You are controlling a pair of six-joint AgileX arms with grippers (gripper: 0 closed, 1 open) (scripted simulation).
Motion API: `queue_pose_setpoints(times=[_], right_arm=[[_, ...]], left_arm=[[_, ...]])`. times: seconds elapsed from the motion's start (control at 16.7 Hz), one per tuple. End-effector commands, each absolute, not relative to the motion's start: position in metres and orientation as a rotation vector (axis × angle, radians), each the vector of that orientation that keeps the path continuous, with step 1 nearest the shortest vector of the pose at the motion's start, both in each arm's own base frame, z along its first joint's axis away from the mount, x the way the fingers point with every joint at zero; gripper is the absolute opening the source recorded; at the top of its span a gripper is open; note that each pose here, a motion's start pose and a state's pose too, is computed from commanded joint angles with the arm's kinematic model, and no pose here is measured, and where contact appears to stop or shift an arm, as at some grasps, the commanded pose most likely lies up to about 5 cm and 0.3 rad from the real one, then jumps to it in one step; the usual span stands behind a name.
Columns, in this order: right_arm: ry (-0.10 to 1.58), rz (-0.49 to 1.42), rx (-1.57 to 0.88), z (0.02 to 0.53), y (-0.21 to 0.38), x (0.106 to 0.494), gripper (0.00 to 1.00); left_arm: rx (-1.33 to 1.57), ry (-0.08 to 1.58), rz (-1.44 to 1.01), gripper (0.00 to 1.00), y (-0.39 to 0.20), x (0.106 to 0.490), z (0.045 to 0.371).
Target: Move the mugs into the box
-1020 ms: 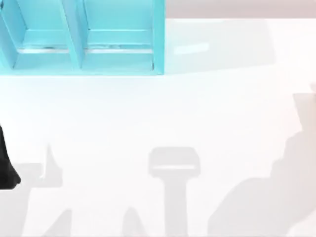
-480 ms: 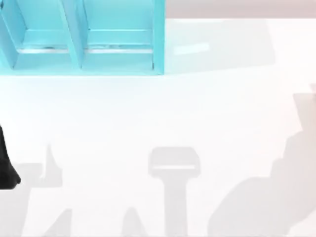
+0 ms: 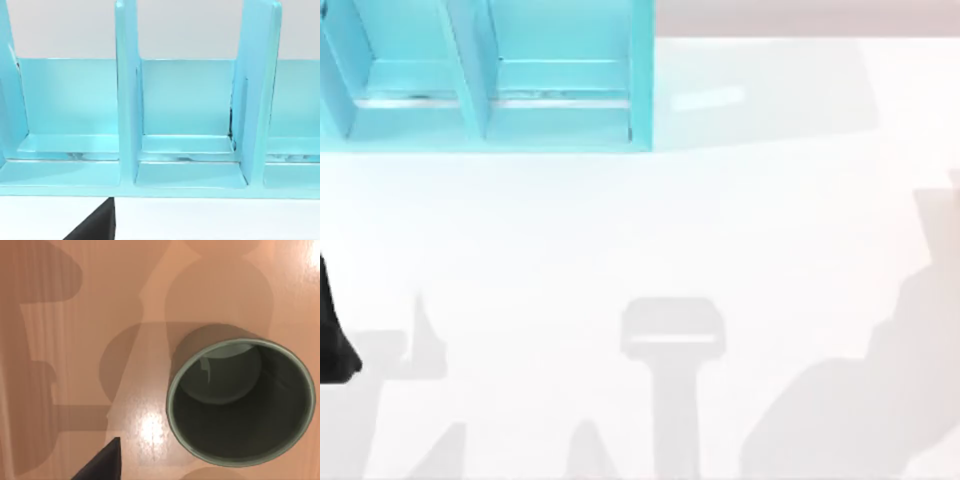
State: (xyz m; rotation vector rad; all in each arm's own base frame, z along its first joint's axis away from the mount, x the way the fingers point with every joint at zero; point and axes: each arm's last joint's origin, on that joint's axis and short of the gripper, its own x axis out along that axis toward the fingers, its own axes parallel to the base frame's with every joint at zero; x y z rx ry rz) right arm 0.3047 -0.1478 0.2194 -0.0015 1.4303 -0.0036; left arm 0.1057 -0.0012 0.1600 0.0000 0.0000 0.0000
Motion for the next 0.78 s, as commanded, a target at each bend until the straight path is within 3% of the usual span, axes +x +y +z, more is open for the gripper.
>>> queue_pose_setpoints(times=[0.78], right_arm=[[1.430, -0.004, -0.001, 0.319, -0.148, 0.305, 1.00]], left_arm=[[0.000, 0.000, 0.000, 1.00, -0.001, 0.106, 0.160]])
